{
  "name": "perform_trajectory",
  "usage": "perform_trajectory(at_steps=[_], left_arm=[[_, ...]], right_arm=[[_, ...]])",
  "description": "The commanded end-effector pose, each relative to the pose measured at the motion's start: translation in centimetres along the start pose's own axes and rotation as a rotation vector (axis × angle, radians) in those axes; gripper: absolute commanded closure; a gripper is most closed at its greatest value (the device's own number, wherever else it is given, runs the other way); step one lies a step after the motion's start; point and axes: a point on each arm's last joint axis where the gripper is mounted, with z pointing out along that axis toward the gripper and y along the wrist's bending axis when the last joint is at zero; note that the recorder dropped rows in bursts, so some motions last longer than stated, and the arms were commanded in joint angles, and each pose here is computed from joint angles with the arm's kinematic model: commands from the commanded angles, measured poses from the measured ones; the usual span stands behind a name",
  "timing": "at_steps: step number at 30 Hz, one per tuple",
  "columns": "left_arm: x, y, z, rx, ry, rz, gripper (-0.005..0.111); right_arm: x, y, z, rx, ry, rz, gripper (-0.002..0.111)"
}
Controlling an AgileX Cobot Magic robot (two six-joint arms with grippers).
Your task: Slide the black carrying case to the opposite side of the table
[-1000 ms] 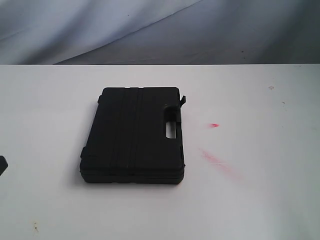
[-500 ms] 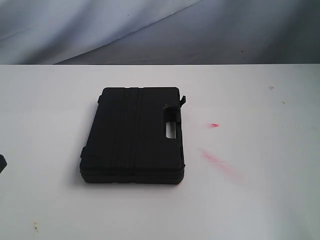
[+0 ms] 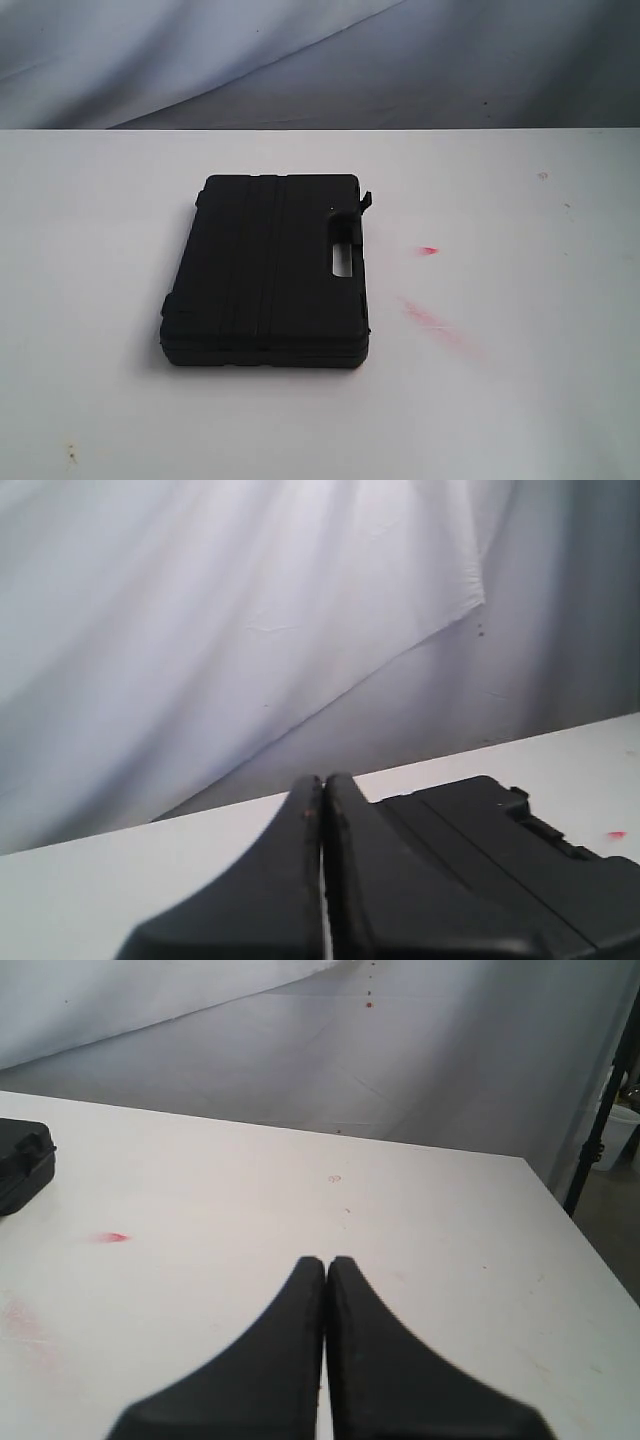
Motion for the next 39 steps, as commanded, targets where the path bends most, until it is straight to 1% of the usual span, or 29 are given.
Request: perform_trajectory(at_steps=[1, 6, 8, 10, 13, 16, 19, 21, 25, 27, 29, 34, 39], left_arm=[[0.3, 0.6, -0.1, -0.104, 0.024, -0.026, 0.106], [0.4, 1.6, -0.3, -0.295, 0.018, -0.142, 0.106], [0.4, 1.9, -0.4, -0.345, 0.014, -0.167, 0.106], [0.5, 2.0, -0.4, -0.368, 0.018, -0.192, 0.106], [0.9, 2.0, -0.5, -0.386, 0.055, -0.197, 0.106], [1.1, 2.1, -0.5, -0.402, 0.091, -0.155, 0.106], [1.1, 2.1, -0.5, -0.402, 0.093, -0.154, 0.106], [1.2, 2.1, -0.5, -0.401, 0.100, -0.129, 0.106], [1.2, 2.1, -0.5, -0.401, 0.105, -0.125, 0.106], [1.3, 2.1, -0.5, -0.399, 0.117, -0.103, 0.106], [1.3, 2.1, -0.5, -0.399, 0.117, -0.103, 0.106], [1.8, 1.9, -0.6, -0.390, 0.171, -0.180, 0.106], [1.8, 1.9, -0.6, -0.391, 0.167, -0.178, 0.106]], right_arm=[[0.1, 0.0, 0.0, 0.008, -0.001, 0.001, 0.108], [0.1, 0.0, 0.0, 0.008, -0.001, 0.001, 0.108], [0.1, 0.0, 0.0, 0.008, -0.001, 0.001, 0.108], [0.1, 0.0, 0.0, 0.008, -0.001, 0.001, 0.108], [0.1, 0.0, 0.0, 0.008, -0.001, 0.001, 0.108], [0.1, 0.0, 0.0, 0.008, -0.001, 0.001, 0.108], [0.1, 0.0, 0.0, 0.008, -0.001, 0.001, 0.108], [0.1, 0.0, 0.0, 0.008, -0.001, 0.001, 0.108], [0.1, 0.0, 0.0, 0.008, -0.001, 0.001, 0.108], [0.1, 0.0, 0.0, 0.008, -0.001, 0.001, 0.108], [0.1, 0.0, 0.0, 0.008, -0.001, 0.001, 0.108], [0.1, 0.0, 0.0, 0.008, -0.001, 0.001, 0.108], [0.1, 0.0, 0.0, 0.008, -0.001, 0.001, 0.108]])
